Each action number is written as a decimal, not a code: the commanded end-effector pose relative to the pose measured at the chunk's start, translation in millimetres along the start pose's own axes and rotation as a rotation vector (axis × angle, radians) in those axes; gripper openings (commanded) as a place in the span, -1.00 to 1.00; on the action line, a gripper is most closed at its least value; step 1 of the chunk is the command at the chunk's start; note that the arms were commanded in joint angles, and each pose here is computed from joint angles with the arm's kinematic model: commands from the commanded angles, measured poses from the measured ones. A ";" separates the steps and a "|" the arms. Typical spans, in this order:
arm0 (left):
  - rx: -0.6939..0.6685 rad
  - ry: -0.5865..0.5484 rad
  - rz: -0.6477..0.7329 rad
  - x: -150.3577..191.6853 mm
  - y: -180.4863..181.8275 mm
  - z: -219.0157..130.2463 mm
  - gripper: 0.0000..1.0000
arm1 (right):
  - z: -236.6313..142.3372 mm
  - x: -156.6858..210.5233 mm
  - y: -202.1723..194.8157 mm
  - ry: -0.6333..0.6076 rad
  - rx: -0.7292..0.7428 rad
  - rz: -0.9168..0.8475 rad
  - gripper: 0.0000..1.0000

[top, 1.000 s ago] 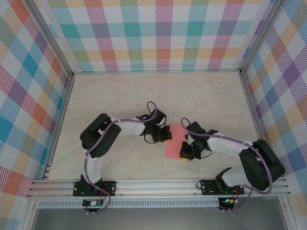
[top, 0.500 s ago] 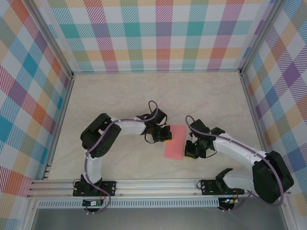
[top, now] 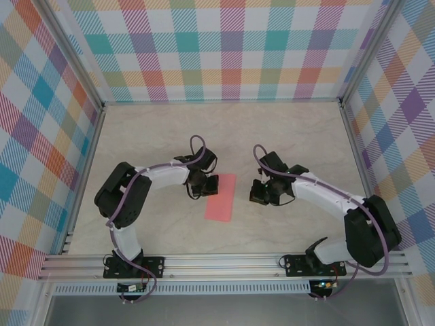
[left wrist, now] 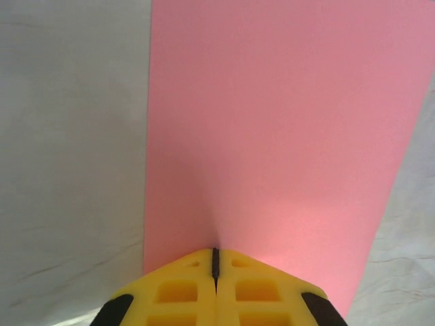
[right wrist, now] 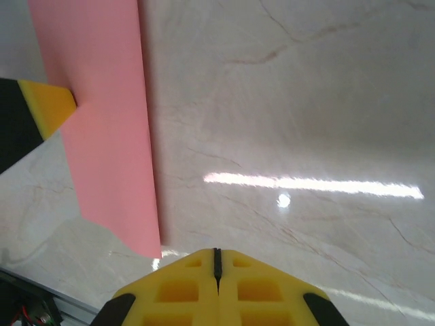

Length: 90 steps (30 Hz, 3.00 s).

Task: Fold a paper plane with a square sheet of paper (pick it up from the middle)
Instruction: Move the square sheet of paper to the center of the table, then first fold in half a square sheet of paper at the center of the table.

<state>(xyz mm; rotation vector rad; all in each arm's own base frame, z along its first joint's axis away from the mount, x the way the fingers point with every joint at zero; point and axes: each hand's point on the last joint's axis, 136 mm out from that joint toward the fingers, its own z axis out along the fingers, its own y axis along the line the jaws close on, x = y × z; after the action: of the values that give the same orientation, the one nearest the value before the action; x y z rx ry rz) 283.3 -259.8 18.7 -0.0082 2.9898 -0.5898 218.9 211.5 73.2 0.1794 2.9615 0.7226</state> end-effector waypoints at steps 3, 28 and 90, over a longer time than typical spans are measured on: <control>-0.095 0.049 0.001 18.7 38.0 -12.2 -1.00 | 14.0 -27.1 55.7 -0.023 -0.220 -0.068 -0.97; 0.417 -0.015 -0.090 42.6 -57.9 -17.4 -1.00 | 94.0 -36.4 81.1 0.136 -0.405 -0.182 -1.00; 0.175 0.113 -0.100 78.1 -7.3 27.7 -1.00 | 71.0 -82.2 89.5 0.053 -0.453 -0.171 -1.00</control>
<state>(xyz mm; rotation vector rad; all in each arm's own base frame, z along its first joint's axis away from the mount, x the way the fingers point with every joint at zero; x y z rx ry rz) 235.3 -298.0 17.6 -0.1122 2.8971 -1.0402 332.9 299.0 55.4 -0.0672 2.7258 1.2575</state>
